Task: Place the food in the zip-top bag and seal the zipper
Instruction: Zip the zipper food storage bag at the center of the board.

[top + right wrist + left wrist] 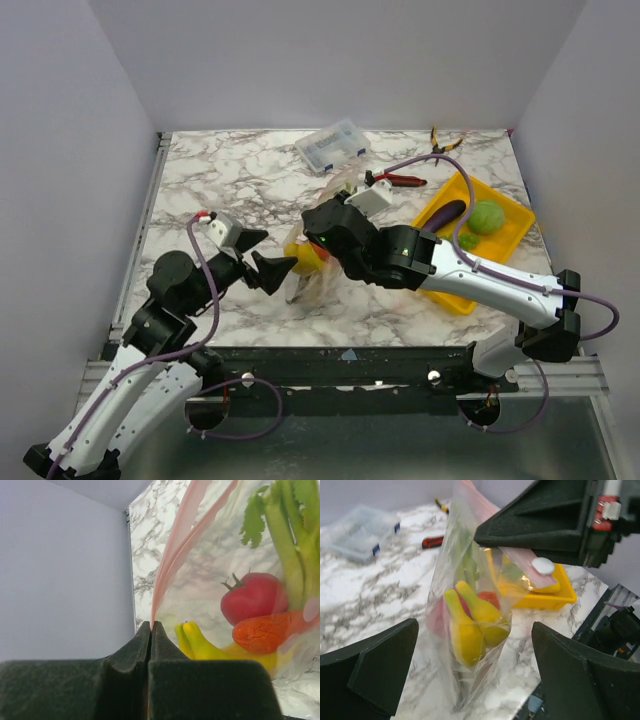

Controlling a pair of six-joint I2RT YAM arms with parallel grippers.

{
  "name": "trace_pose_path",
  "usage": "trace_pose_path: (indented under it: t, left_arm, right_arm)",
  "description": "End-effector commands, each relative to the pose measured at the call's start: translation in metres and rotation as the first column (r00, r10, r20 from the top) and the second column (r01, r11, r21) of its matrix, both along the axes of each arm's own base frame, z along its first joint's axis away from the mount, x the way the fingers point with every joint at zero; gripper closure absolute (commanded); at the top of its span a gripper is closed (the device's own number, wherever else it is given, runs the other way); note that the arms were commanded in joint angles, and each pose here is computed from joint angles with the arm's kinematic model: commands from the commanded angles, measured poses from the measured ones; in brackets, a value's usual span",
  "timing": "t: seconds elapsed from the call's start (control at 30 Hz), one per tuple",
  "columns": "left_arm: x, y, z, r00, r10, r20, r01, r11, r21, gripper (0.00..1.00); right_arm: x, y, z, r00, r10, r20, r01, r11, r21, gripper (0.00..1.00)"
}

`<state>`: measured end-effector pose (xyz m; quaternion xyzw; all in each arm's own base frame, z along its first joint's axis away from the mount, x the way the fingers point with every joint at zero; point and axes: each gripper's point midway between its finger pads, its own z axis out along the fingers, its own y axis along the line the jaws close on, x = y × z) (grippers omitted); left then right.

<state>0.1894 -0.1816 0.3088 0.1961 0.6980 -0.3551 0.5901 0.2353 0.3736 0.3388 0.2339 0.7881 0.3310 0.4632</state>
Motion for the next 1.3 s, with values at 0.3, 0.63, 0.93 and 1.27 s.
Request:
trace_pose_path:
  t: [0.3,0.63,0.93,1.27]
  left_arm:
    - [0.003,-0.014,0.049,0.847,-0.033,0.530,0.001,0.998,0.061,0.21]
    - [0.019,-0.023,0.039,0.850,-0.037,0.525,-0.037,0.991,0.130,0.53]
    - [0.015,-0.024,0.044,0.842,-0.037,0.538,-0.022,0.994,0.103,0.64]
    - [0.015,-0.026,0.031,0.855,-0.095,0.509,-0.007,0.981,0.195,1.00]
  right_arm:
    - [0.011,-0.017,0.047,0.993,-0.097,0.073,0.089,0.990,0.106,1.00]
    - [0.009,-0.008,0.051,0.995,-0.066,0.072,0.056,0.990,0.126,1.00]
    - [0.008,0.012,0.043,0.998,-0.015,0.057,0.008,0.992,0.125,1.00]
    - [0.009,0.018,0.042,0.996,0.016,0.087,-0.023,0.996,0.082,1.00]
